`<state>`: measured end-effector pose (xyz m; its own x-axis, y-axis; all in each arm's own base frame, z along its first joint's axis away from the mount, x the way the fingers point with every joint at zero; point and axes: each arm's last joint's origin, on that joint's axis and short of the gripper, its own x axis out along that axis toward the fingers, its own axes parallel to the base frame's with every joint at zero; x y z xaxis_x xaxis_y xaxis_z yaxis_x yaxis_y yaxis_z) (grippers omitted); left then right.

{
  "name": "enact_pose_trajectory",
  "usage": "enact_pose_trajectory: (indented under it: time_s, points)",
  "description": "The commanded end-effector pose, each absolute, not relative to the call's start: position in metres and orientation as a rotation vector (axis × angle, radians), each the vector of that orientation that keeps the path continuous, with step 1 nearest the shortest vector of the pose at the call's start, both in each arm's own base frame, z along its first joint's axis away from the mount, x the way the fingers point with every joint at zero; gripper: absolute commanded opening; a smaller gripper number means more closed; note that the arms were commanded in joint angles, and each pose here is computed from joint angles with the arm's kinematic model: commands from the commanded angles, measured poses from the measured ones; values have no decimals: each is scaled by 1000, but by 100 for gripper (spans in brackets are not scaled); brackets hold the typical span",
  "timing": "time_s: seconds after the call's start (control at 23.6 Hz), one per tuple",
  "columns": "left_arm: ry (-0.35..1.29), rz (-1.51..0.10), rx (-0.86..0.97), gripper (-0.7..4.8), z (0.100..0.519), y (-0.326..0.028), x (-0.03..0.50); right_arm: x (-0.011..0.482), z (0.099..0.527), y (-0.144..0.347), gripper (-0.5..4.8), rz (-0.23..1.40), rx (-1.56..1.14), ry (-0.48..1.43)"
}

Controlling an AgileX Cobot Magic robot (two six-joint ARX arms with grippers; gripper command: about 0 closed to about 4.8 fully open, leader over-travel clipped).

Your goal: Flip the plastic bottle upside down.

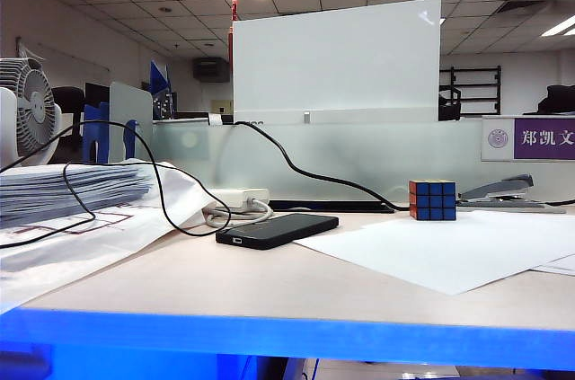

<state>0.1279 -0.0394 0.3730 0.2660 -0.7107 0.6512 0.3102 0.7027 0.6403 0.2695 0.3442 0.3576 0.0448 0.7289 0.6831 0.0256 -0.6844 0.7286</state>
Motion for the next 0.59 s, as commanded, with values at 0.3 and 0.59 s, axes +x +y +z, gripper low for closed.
enact_pose_trajectory:
  time_s: [0.3, 0.59]
  points:
    - [-1130, -615, 394, -5, 382, -37, 127, 268, 364, 341, 364, 1719, 1800, 755]
    - [-1026, -608, 339, -5, 379, -36, 135, 315, 366, 295, 432, 1636, 1745, 459]
